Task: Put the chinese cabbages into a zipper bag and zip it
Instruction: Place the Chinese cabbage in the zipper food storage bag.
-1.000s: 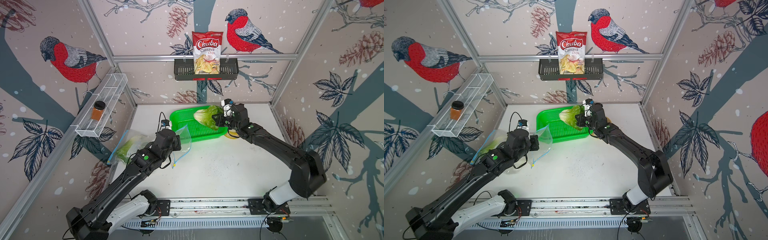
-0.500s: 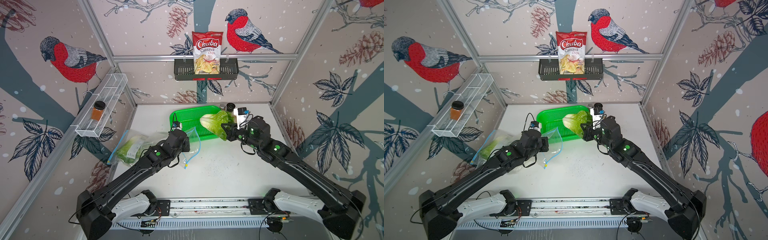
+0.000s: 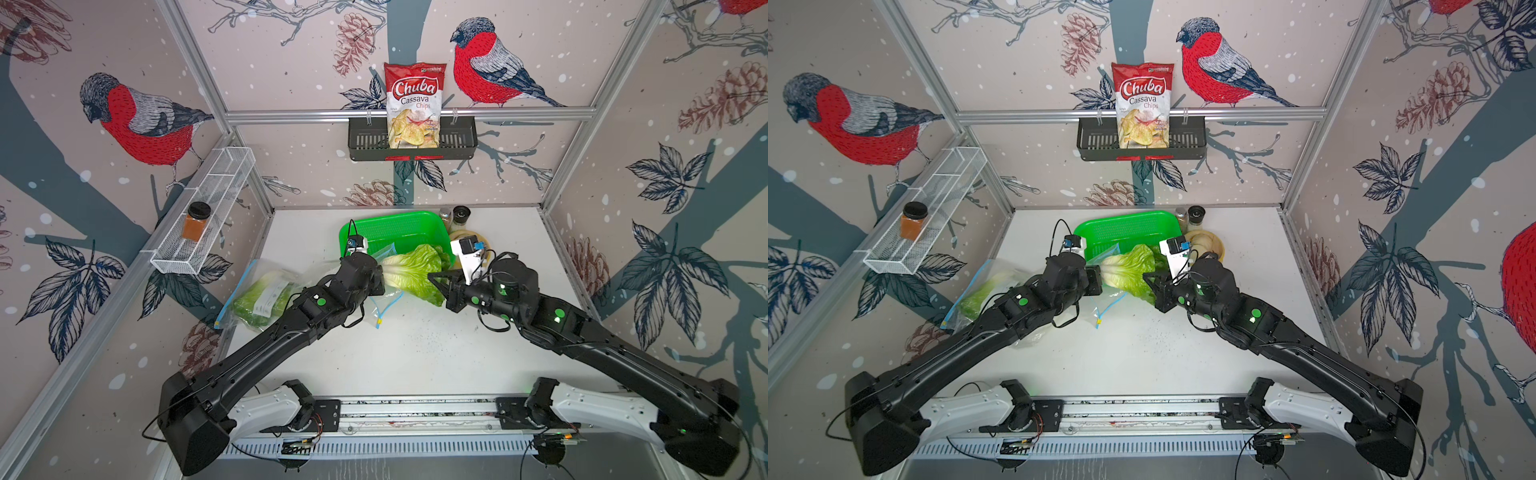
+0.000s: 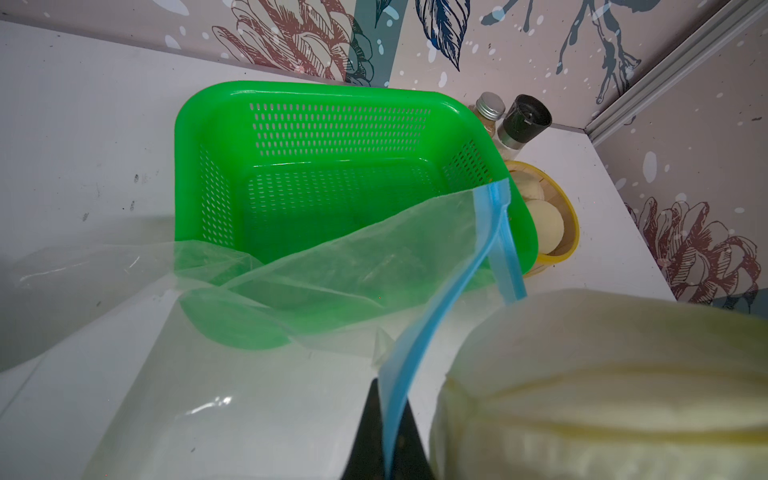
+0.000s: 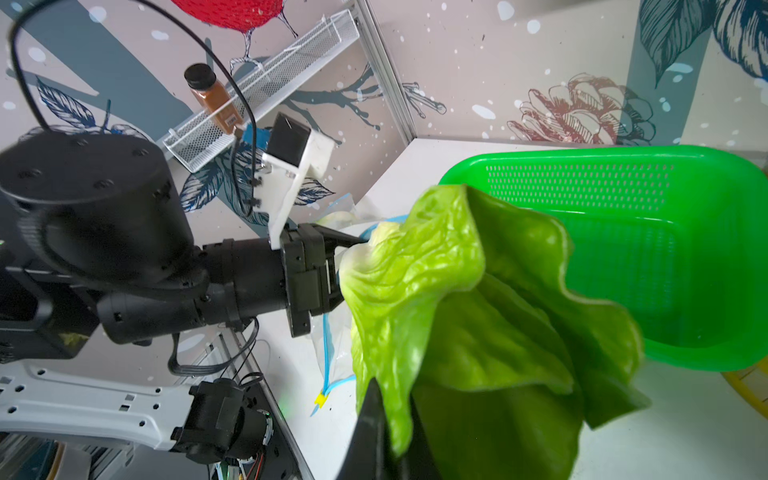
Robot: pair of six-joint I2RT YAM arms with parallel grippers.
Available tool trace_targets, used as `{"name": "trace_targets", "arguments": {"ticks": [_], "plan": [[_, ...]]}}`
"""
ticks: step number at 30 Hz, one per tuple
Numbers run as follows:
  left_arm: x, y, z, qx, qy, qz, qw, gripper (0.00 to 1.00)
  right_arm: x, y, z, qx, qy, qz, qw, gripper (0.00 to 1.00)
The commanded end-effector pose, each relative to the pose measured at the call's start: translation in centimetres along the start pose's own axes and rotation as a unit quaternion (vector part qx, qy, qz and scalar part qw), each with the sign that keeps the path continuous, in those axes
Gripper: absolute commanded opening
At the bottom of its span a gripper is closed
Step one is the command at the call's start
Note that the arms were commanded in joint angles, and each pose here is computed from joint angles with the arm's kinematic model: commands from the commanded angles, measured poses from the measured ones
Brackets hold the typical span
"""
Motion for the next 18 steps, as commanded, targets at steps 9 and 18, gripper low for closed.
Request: {"name": "trace_targets", "arguments": {"ticks": [9, 18], "plan": [[-2.1, 2.2, 2.5, -0.029, 0.001, -0.056, 0.998, 0.00, -0.4, -1.0, -1.2, 0.022, 0.079, -0.055, 0.995, 0.00], [-3.3, 2.4, 2.4, -0.008, 0.002, -0.094, 0.996, 0.00, 3.3, -2.7, 1.1, -0.015, 0.104, 0.008, 0.994, 0.00]]}}
Point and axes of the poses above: each gripper's point midway between its finger pads, its own y axis back along the fingers, its own x axis along the line the jaws close on, z = x × y, the point moved 5 cm from there along y, back along the fingers, and after that the axes turned 8 degrees about y, right-handed, at the moved point
